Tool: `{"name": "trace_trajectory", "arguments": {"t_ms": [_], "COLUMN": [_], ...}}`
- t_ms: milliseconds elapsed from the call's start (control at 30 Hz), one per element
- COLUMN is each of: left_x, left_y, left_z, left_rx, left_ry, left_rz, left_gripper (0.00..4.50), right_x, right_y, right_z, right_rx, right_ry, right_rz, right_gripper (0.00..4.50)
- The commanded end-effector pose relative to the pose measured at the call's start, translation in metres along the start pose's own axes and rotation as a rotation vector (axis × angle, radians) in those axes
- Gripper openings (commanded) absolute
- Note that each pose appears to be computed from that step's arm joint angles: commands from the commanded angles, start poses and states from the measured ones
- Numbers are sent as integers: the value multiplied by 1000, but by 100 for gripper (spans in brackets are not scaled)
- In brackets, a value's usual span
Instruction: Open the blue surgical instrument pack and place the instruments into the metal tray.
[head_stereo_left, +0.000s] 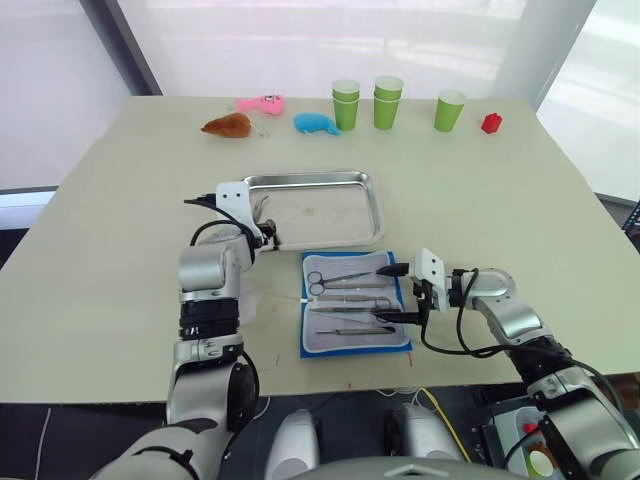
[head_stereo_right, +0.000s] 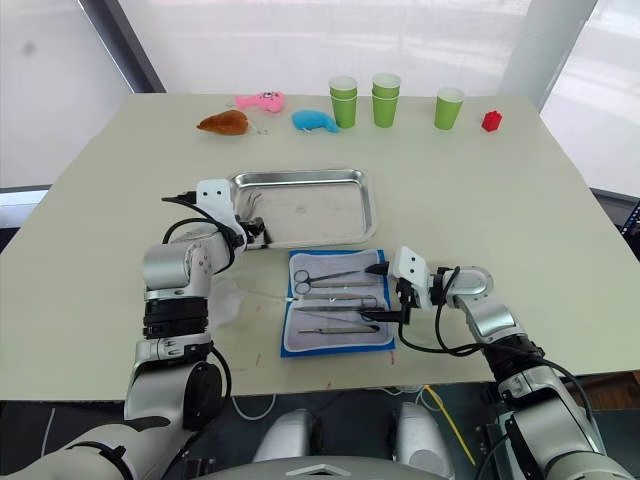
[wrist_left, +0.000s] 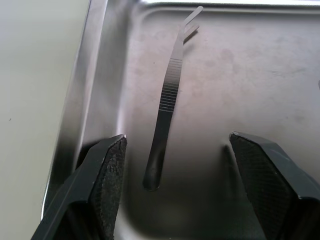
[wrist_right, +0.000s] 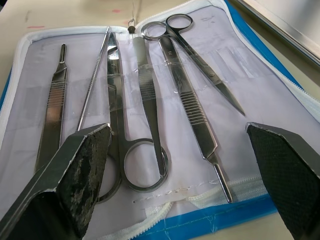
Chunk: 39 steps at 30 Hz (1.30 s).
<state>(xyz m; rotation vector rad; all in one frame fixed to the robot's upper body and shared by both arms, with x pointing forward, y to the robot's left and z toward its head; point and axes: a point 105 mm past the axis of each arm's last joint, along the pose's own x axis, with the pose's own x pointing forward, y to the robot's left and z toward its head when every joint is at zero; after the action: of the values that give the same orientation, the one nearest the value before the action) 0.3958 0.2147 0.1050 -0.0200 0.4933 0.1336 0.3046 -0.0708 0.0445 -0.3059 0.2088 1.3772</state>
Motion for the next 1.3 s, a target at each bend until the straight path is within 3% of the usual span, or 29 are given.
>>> {"name": "trace_trajectory", "arguments": {"t_ms": [33, 167, 333, 633, 767, 1000, 1300], "left_x": [-11, -15, -30, -79, -112, -134, -167], "left_y": [-13, -22, -47, -49, -41, -1, 27], "left_z": [36, 49, 58, 55, 40, 16, 27], "left_rx": [40, 76, 146, 358, 470, 760, 966], "left_ry": [-126, -198, -330, -459, -452, -336, -273], "left_rz": [-61, -116, -391, -830, -1060, -1182, -1330], "left_gripper": [360, 360, 360, 360, 360, 360, 360], "right_x": [-7, -6, -5, -3, -2, 0, -1], "right_y": [41, 42, 42, 42, 43, 42, 45], "right_z": [-95, -95, -95, -94, -94, -93, -95], "right_rx": [218, 217, 217, 217, 216, 214, 217], "right_ry": [329, 329, 327, 323, 319, 314, 316], "right_rz": [65, 66, 67, 66, 68, 68, 70], "right_gripper": [450, 450, 450, 450, 450, 450, 450]}}
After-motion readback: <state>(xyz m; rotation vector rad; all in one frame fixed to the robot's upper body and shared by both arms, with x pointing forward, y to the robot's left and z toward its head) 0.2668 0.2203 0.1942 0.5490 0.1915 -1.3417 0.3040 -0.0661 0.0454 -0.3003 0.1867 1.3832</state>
